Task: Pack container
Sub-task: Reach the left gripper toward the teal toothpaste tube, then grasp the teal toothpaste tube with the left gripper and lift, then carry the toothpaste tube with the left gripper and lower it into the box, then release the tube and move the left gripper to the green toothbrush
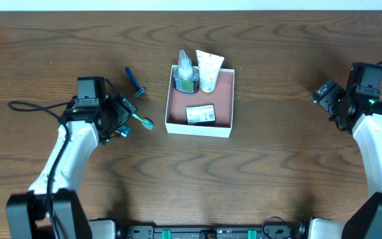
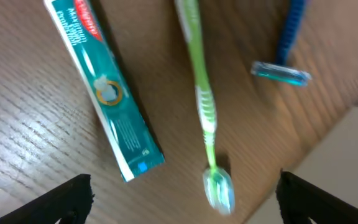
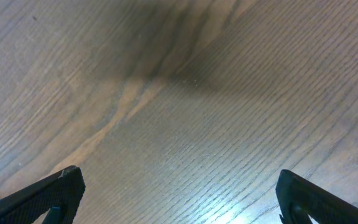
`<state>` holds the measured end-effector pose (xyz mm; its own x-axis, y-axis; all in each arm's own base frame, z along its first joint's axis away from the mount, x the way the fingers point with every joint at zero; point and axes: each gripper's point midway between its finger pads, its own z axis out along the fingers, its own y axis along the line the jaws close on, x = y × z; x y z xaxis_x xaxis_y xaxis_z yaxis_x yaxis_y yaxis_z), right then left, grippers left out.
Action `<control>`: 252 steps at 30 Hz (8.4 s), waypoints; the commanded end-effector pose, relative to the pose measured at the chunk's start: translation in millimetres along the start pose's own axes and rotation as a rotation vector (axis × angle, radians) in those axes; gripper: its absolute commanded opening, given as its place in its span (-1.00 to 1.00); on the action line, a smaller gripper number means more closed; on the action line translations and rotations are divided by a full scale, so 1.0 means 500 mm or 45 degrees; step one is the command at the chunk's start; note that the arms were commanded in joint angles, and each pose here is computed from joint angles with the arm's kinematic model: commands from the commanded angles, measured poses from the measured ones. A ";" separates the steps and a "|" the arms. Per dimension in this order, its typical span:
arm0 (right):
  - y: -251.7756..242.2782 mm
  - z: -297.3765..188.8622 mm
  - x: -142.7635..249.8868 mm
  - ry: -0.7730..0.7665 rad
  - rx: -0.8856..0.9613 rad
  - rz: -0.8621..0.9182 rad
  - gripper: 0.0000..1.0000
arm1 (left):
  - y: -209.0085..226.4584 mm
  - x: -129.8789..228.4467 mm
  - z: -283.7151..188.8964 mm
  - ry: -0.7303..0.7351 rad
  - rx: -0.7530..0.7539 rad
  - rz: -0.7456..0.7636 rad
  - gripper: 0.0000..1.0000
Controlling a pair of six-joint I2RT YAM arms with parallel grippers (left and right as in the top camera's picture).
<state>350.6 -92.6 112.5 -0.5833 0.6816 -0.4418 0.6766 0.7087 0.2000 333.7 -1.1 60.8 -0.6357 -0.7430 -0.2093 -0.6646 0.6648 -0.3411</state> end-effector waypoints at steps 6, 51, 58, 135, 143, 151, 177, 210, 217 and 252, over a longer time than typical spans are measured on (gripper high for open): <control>-0.006 0.002 -0.004 -0.004 0.012 0.020 0.98 | 0.063 -0.017 0.019 -0.085 -0.198 -0.227 0.88; -0.006 0.002 -0.004 -0.004 0.013 0.020 0.98 | 0.148 -0.013 0.081 0.118 -0.335 -0.026 0.73; -0.006 0.002 -0.004 -0.004 0.013 0.020 0.99 | 0.168 -0.056 0.079 0.061 -0.328 0.033 0.58; -0.007 0.002 -0.004 -0.003 0.013 0.020 0.98 | -0.375 0.175 -0.344 -0.198 0.743 1.075 -0.75; -0.007 0.002 -0.004 -0.003 0.013 0.020 0.99 | -0.443 0.282 -0.258 -0.203 0.670 1.223 -0.75; -0.006 0.002 -0.004 -0.004 0.012 0.020 0.99 | -0.480 0.323 -0.169 -0.267 0.585 1.351 -0.75; -0.007 0.002 -0.004 -0.003 0.013 0.020 0.98 | -0.525 0.354 -0.077 -0.361 0.561 1.457 -0.73; -0.006 0.002 -0.003 -0.003 0.012 0.020 0.99 | -0.291 0.102 -0.290 -0.584 0.103 0.909 -0.14; -0.006 0.002 -0.003 -0.003 0.012 0.020 0.99 | -0.223 -0.010 -0.217 -0.572 -0.025 0.394 0.03; -0.006 0.002 -0.003 -0.003 0.012 0.020 0.99 | -0.067 -0.001 0.112 -0.139 -0.417 0.114 0.02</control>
<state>350.5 -92.6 112.3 -0.5836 0.6817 -0.4413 0.6765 0.7087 0.2001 382.0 -25.9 28.6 -0.6397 -0.6807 -0.3571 -0.7215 0.6920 -0.0265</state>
